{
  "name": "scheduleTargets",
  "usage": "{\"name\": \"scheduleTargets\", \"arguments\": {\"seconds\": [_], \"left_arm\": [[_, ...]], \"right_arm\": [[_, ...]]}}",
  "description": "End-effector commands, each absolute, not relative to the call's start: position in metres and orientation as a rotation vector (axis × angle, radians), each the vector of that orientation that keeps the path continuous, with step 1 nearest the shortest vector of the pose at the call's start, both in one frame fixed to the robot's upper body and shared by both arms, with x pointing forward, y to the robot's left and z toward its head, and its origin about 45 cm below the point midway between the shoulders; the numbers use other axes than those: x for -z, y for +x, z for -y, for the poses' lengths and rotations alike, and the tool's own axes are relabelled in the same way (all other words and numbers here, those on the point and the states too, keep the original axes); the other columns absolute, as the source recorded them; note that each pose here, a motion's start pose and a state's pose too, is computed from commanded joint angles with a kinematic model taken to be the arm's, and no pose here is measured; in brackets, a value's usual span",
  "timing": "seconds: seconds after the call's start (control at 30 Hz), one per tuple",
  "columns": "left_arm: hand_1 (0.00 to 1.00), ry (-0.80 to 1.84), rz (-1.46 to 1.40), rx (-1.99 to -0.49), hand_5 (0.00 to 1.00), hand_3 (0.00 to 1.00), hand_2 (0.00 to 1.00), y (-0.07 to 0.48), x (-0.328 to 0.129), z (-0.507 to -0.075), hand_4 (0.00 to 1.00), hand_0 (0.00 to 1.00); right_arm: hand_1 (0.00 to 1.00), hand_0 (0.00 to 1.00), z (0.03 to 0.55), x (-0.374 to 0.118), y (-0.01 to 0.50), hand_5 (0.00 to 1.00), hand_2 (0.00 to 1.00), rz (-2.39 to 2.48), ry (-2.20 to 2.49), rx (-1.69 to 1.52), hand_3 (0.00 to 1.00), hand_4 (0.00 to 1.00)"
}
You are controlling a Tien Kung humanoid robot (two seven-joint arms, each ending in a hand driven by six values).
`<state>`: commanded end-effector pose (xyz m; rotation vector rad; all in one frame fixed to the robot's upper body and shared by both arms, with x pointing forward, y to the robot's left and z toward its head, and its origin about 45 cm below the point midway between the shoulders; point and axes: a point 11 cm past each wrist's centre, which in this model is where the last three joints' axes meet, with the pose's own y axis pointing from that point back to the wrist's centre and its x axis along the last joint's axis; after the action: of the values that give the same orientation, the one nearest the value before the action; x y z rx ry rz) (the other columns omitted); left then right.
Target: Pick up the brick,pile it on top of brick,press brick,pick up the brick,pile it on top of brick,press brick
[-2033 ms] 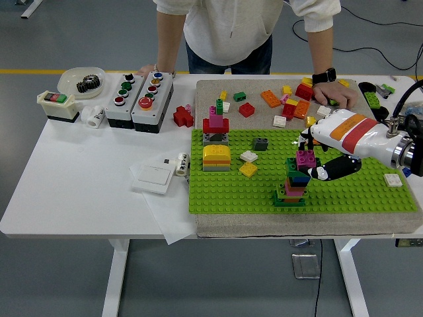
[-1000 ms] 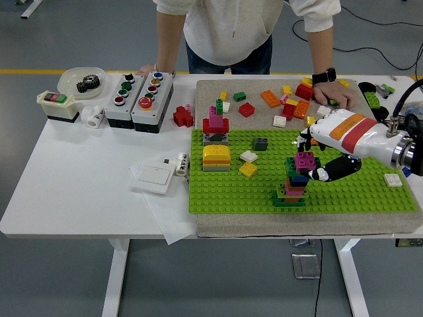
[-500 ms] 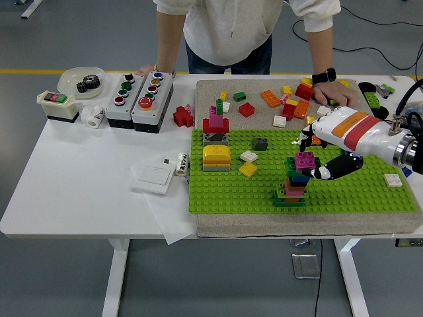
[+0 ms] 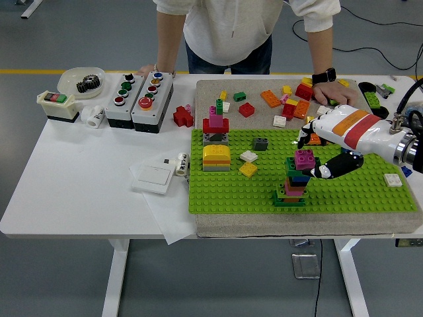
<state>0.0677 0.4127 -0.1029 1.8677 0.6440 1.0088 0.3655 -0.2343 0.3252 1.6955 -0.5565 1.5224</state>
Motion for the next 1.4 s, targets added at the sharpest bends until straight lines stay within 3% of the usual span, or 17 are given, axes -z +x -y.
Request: {"name": "scheduleTargets", "arguments": {"seconds": [0.67,0.7,0.87,0.9,1.4], "left_arm": [[0.543,1.872,-0.645,-1.004,0.791,0.622,0.560,0.067,0.103,-0.413,0.657,0.443],[0.541,1.873,-0.646,-1.002,0.791,0.622,0.560,0.066,0.103,-0.413,0.657,0.443],[0.541,1.877,-0.648,-0.998,0.791,0.622,0.560,0.065,0.103,-0.413,0.657,0.443],[0.542,1.878,-0.648,-0.996,0.793,0.622,0.560,0.064,0.103,-0.413,0.658,0.443],[0.542,1.885,-0.648,-0.985,0.794,0.622,0.561,0.062,0.103,-0.413,0.658,0.443]], "right_arm": [[0.454,0.284,0.226,-0.346,0.344,0.517,0.622,0.703,1.723,-1.665,0.599,0.874],[0.566,0.475,0.226,-0.343,0.343,0.522,0.666,0.705,1.732,-1.665,0.565,0.831],[0.566,0.475,0.227,-0.338,0.339,0.522,0.666,0.712,1.752,-1.671,0.565,0.831],[0.583,0.522,0.227,-0.337,0.338,0.518,0.660,0.712,1.758,-1.673,0.560,0.808],[0.576,0.521,0.229,-0.327,0.332,0.509,0.616,0.702,1.789,-1.667,0.553,0.788]]}}
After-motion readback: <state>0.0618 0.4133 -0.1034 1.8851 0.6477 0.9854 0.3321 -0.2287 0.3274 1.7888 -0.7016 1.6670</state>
